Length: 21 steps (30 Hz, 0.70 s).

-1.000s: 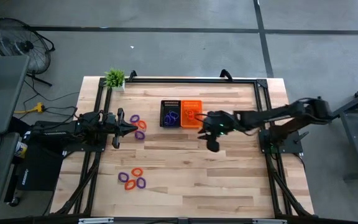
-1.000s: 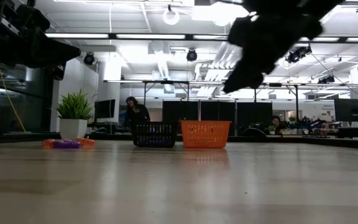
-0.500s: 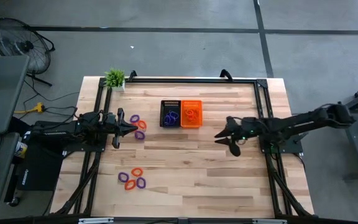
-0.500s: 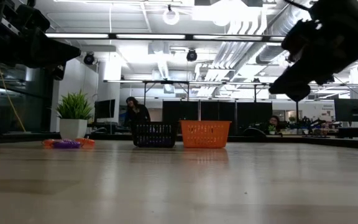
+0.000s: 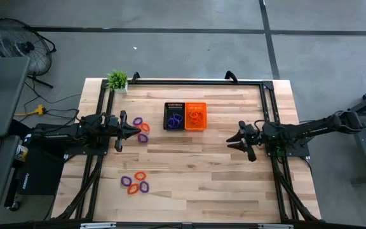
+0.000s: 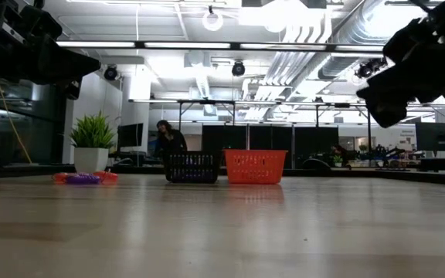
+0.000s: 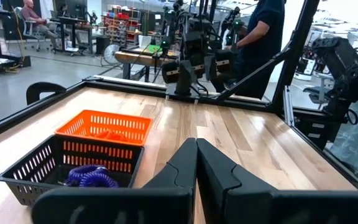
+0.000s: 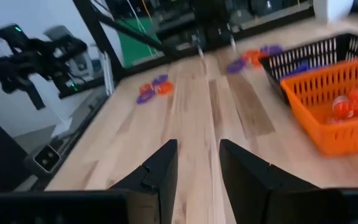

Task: Sort spring keychains into baskets
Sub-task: Put the purple spring keychain into the black basket

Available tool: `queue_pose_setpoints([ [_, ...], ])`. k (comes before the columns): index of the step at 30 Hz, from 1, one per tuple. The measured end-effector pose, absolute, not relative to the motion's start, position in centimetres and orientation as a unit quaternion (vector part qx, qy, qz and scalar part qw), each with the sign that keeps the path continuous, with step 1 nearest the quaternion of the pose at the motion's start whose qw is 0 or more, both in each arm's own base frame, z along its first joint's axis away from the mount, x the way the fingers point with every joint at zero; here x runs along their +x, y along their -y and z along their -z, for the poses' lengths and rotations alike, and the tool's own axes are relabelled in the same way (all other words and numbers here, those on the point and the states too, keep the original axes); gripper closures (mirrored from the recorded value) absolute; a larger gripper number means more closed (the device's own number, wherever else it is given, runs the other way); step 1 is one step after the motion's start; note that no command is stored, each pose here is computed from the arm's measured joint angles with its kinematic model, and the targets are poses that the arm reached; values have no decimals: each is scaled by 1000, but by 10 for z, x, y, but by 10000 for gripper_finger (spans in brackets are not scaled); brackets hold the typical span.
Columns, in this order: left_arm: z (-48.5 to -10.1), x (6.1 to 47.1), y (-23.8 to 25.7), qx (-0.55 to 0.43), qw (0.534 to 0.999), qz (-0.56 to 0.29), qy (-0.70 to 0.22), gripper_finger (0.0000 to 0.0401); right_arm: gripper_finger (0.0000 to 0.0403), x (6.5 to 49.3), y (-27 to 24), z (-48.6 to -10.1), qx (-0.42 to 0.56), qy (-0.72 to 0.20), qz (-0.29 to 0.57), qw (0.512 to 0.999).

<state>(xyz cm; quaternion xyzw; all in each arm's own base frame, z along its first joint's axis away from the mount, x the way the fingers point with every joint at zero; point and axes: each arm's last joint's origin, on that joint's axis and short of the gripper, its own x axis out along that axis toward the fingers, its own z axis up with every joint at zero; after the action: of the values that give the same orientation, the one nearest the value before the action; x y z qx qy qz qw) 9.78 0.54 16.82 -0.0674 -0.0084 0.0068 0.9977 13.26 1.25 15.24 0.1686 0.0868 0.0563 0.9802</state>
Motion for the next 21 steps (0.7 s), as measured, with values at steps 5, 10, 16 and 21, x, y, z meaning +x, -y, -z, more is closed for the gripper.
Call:
queue_pose_setpoints([
  [5, -168, 98, -5, -67, 998, -7, 8, 400, 289, 129, -12, -159, 141, -55, -63, 986],
  [10, -168, 98, -5, -67, 998, -7, 8, 400, 289, 126, -13, -161, 105, -44, -75, 991],
  [16, -168, 98, -5, -67, 998, -6, 9, 400, 289, 118, -12, -151, 87, -98, -74, 989],
  [21, -168, 98, -5, -67, 998, -5, 8, 400, 289, 112, -11, -146, 75, -126, -69, 987],
])
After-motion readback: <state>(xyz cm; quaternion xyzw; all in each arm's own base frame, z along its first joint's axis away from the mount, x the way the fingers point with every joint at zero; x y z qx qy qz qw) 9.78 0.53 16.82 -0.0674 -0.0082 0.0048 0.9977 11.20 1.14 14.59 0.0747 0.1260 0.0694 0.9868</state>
